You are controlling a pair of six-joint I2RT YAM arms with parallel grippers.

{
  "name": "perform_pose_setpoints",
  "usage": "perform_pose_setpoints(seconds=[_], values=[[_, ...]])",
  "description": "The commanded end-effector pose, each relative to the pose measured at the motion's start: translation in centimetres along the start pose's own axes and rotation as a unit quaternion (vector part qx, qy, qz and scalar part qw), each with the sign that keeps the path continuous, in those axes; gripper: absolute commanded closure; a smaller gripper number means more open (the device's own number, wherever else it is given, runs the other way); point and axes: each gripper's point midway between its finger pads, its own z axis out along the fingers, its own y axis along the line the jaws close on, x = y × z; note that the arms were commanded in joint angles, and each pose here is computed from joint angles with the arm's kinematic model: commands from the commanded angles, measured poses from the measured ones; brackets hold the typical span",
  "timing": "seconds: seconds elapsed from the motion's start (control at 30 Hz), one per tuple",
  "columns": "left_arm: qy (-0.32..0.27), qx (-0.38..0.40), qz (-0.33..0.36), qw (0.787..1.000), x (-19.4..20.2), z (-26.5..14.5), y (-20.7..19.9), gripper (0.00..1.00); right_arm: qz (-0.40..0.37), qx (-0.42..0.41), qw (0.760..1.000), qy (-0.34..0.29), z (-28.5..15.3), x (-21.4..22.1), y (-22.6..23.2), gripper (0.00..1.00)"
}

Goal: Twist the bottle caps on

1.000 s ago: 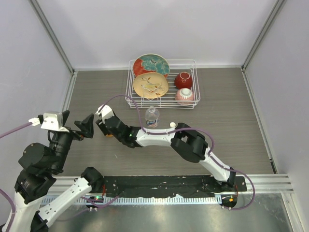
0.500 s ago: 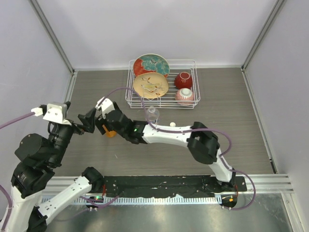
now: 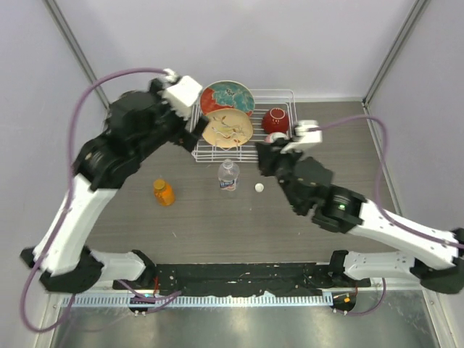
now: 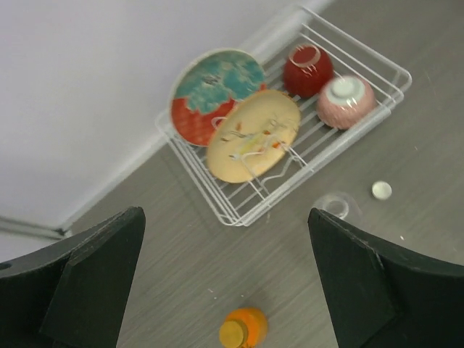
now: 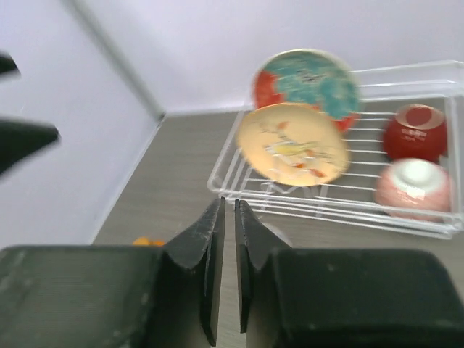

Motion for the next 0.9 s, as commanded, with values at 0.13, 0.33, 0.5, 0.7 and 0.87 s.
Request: perform_pose_setpoints(seconds=[0.13,0.33,0.5,0.7,0.87], values=[[0.153,0.193,0.071,0.967,4.0,9.8,-12.7,0.00,0.096,0.213,0.971,-0.059,-7.2,-2.2,-13.3,0.85],[0.189,0.259,0.020,0.947,8.2,15.0,-19.7,0.16,0.119,0.255,0.956,-0.089,-10.2,-4.2,-16.7,0.83],[0.195,0.278,0.012,0.941,11.9,17.7,-23.4,0.34,0.139,0.245,0.955,-0.092,-11.7,-4.4,-17.8,0.83],[0.243,0.272,0.026,0.931,18.1,20.9,-25.9,0.51,0.128,0.238,0.960,-0.075,-11.4,-3.1,-17.5,0.86],[0.259,0.275,0.047,0.925,21.1,23.0,-27.1,0.67,0.122,0.244,0.959,-0.075,-11.1,-2.7,-17.5,0.87]])
